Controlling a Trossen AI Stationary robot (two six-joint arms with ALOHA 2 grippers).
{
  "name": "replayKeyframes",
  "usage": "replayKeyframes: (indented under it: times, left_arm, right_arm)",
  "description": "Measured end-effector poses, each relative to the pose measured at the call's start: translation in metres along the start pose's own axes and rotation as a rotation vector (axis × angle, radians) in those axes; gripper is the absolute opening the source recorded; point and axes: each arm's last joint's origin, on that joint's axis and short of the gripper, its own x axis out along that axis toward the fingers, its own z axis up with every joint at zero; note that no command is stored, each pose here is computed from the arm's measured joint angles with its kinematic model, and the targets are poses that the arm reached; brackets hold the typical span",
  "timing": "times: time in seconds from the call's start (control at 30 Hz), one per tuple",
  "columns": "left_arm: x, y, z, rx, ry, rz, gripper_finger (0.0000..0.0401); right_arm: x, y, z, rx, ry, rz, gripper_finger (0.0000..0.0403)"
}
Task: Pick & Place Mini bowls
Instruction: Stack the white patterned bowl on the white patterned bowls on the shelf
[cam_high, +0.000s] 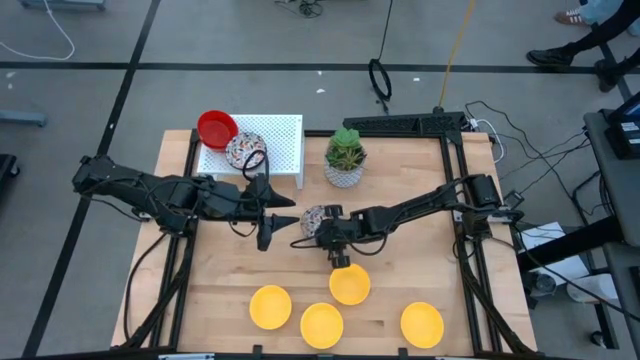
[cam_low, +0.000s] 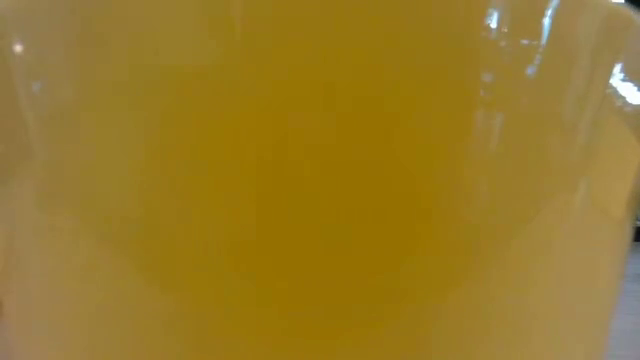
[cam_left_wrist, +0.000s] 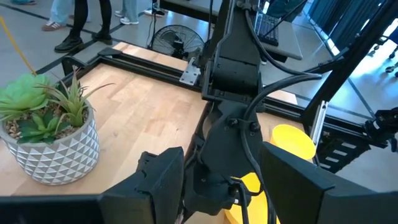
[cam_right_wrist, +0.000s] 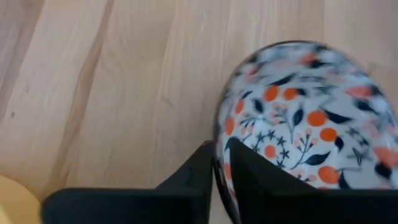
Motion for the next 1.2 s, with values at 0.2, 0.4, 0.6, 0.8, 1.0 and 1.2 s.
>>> replayKeyframes:
  times: [0.2,0.4,0.6,0.8,1.0,1.2]
  left_arm:
    - [0.0,0.001,-0.002,-0.012,0.017,0.007,0.0212]
    - [0.001,0.005,-0.015,0.029,0.118,0.046,0.0212]
    - [0.017,0.011,-0.045,0.059,0.203,0.079,0.0212]
    - [0.05,0.014,-0.082,0.144,0.278,0.1,0.0212]
    - [0.089,0.011,-0.109,0.251,0.33,0.102,0.0212]
    - [0.121,0.01,-0.135,0.392,0.36,0.086,0.0212]
  right_arm:
    - [-0.004,0.0,0.002,-0.023,-0.01,0.003,0.0114]
    - [-0.035,-0.004,0.005,0.039,-0.009,0.007,0.0153]
    - [-0.085,-0.005,0.001,0.083,0.04,0.017,0.0154]
    - [-0.136,-0.002,-0.016,0.127,0.016,0.032,0.0144]
    - [-0.174,0.002,-0.055,0.265,-0.083,0.063,0.0145]
    - [-0.182,0.007,-0.091,0.322,-0.277,0.116,0.0144]
